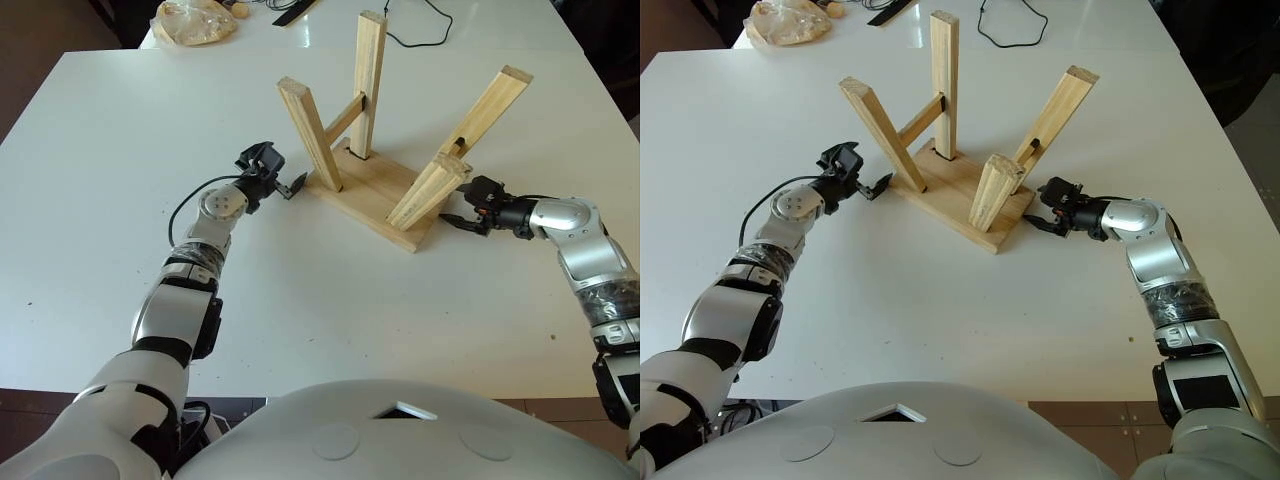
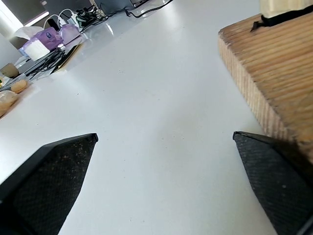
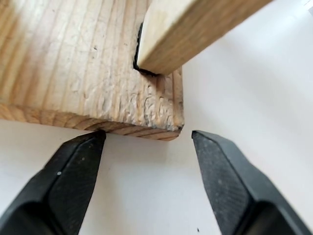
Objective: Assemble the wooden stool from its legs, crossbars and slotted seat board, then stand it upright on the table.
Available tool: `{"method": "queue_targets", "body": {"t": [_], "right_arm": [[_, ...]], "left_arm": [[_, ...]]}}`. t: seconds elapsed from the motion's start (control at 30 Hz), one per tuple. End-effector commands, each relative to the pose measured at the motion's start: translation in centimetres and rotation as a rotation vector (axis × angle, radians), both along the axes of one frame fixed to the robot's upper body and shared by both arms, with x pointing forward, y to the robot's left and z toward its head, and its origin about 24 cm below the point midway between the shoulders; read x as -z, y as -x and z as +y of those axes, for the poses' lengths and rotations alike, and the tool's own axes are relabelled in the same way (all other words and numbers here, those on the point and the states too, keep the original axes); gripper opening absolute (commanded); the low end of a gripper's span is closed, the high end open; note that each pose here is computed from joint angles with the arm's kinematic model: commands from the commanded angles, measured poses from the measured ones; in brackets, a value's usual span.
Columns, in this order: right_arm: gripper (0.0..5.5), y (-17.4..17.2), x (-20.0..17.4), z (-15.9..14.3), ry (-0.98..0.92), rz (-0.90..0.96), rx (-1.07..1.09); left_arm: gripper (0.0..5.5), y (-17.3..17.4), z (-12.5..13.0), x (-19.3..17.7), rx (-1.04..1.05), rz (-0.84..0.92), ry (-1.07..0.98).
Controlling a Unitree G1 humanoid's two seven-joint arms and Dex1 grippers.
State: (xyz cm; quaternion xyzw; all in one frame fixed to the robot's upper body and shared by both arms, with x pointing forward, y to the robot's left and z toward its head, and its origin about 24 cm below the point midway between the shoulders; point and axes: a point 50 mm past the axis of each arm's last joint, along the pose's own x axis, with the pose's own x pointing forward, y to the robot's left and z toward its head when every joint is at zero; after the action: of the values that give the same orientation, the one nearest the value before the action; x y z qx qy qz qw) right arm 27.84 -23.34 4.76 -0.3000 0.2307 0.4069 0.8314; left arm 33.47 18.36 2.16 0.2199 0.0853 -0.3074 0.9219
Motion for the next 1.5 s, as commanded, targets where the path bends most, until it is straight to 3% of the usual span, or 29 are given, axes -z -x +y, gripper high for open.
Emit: {"method": "queue_targets", "body": {"t": [0.03,0.23,0.47,0.67,0.9,1.2,1.37,1.5], "right_arm": [[3.3,1.6,3.0,1.9,-0.019,0.102,-0.054],[3.3,1.9,3.1,2.0,-0.005,0.087,-0.053],[3.3,2.8,2.8,2.2,-0.018,0.101,-0.109],[3.3,2.0,0.9,-0.2,0.007,0.061,-0.024],[3.3,-2.1,-5.2,-2.2,-0.126,-0.087,0.148],[3.3,-5.8,-17.5,2.7,-0.521,-0.444,0.149],[3.3,-6.4,-18.7,3.9,-0.404,-0.529,0.127],[3.3,-6.5,-19.6,5.0,-0.489,-0.55,0.108]], "left_arm": [[5.14,3.1,-1.3,1.5,0.261,0.106,0.018],[5.14,7.9,0.0,-0.1,0.388,0.127,-0.027],[5.14,11.3,0.5,-1.4,0.354,0.201,-0.025],[5.14,10.0,2.2,-1.5,0.22,0.21,-0.066],[5.14,9.2,2.6,-1.6,0.139,0.193,-0.047],[5.14,9.3,2.1,-1.0,0.14,0.204,-0.056],[5.14,9.4,2.0,-0.6,0.144,0.208,-0.067],[5.14,9.3,1.8,-0.5,0.141,0.206,-0.065]]}}
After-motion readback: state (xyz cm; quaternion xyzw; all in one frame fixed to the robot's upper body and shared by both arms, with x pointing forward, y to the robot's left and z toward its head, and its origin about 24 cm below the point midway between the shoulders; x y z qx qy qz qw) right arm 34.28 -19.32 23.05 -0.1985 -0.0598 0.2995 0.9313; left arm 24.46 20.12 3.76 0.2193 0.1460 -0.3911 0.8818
